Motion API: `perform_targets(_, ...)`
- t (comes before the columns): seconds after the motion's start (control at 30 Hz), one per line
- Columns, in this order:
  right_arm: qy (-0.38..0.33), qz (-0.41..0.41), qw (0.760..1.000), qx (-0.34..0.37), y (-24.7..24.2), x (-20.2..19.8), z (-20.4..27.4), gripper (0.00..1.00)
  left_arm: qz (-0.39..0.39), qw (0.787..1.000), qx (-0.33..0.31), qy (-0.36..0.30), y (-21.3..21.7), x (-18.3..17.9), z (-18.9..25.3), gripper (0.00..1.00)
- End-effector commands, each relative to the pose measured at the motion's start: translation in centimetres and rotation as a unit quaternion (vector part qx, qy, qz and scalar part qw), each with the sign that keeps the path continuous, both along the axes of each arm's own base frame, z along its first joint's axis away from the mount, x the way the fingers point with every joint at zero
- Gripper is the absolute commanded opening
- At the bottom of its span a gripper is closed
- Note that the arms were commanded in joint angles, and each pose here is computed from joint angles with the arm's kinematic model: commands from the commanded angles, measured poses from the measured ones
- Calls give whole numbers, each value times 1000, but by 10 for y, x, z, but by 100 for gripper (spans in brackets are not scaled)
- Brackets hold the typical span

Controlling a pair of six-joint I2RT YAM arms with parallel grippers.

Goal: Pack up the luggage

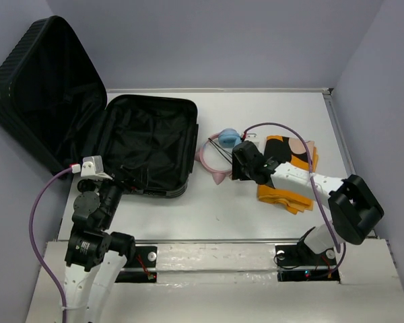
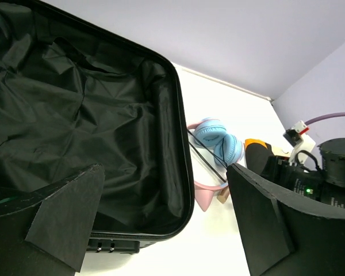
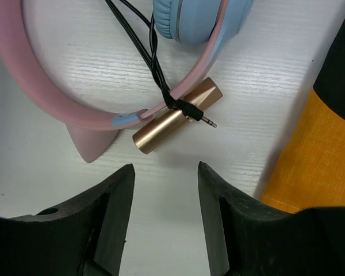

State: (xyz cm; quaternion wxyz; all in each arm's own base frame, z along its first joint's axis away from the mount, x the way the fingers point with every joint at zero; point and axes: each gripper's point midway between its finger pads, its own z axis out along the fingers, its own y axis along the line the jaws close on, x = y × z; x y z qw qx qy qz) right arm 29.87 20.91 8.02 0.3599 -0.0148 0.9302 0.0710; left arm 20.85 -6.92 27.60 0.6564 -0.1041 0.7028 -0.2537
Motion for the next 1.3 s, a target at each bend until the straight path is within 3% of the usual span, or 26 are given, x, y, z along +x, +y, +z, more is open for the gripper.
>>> perform_targets(0.0, -10, -25, 1000, 16, 4, 17, 0, 54, -9, 999, 0, -33, -3, 0, 20, 99)
perform_targets(0.37, 7, -75, 997, 10, 9, 36, -33, 53, -14, 999, 2, -29, -5, 1, 18, 99)
perform_targets(0.67, -5, -67, 997, 41, 9, 27, -20, 50, -17, 999, 2, -28, -6, 2, 18, 99)
perform_targets(0.8, -28, -57, 997, 39, 1, 23, 3, 61, -20, 999, 3, -26, -7, 2, 16, 99)
perform_targets(0.87, -45, -64, 996, 33, -5, 29, 16, 70, -21, 999, 3, -24, -8, 3, 16, 99)
perform_targets(0.93, -50, -72, 996, 35, -11, 42, 23, 71, -21, 1000, 3, -23, -8, 3, 16, 99)
perform_targets(1.17, -58, -102, 993, 28, -20, 92, 31, 71, -19, 999, 2, -26, -6, 1, 17, 99)
perform_targets(1.27, -44, -112, 993, 19, -21, 106, 15, 67, -19, 999, 2, -26, -6, 1, 17, 99)
